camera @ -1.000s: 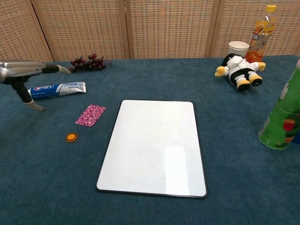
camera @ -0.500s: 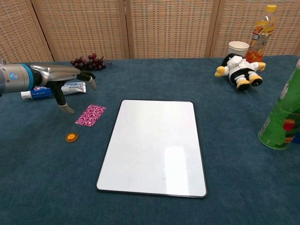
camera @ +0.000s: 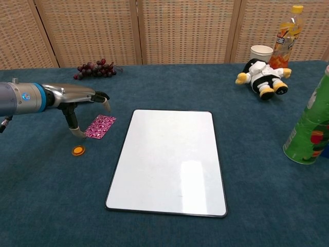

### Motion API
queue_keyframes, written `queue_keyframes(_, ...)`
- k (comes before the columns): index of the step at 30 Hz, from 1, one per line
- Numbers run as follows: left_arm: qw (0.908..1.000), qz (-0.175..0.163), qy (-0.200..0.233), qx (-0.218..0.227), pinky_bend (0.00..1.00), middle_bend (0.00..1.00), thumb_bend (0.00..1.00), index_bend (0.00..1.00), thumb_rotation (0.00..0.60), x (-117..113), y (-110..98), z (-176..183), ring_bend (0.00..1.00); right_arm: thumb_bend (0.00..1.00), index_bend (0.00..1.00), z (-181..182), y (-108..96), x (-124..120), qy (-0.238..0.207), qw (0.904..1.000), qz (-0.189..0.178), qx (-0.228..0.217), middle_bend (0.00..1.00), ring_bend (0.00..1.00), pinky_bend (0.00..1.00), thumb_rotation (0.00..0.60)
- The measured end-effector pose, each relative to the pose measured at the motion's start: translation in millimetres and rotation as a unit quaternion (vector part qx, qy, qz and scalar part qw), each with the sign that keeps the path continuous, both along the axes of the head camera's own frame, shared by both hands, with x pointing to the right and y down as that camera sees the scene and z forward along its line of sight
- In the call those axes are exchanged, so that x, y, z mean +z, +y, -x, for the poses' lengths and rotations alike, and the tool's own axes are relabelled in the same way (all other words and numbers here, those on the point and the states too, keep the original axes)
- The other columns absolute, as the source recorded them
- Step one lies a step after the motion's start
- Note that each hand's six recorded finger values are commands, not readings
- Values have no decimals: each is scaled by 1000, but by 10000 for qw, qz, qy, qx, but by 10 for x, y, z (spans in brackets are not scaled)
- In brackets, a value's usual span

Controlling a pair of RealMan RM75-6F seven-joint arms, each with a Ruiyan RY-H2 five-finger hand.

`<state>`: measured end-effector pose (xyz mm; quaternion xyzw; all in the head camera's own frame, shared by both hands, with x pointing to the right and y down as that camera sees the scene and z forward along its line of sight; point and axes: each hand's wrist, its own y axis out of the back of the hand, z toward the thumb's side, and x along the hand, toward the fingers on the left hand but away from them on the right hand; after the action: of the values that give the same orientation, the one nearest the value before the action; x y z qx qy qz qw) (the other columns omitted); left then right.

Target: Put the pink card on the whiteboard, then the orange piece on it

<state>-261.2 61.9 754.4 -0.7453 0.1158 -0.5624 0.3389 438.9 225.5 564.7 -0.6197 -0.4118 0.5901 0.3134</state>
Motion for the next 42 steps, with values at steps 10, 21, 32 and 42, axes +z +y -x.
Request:
queue_keyframes(10,9999,22,-107,-27,0,0,23,198,600,11,22,-50,0,0,0,-4,-1,-3,-34,10000,-1,17,0,0,0,600)
queue_keyframes(21,9998,-23,-182,-67,0,0,23,198,600,70,14,-85,0,0,0,-5,-2,-4,-70,10000,-3,42,0,0,0,600)
queue_keyframes(32,9997,13,-259,-45,0,0,39,223,600,123,17,-100,0,0,0,-8,-2,-4,-104,9999,2,68,0,0,0,600)
queue_keyframes(42,9995,34,-297,-77,0,0,165,447,600,129,17,-88,0,0,0,-11,-2,-5,-135,9999,5,87,0,0,0,600)
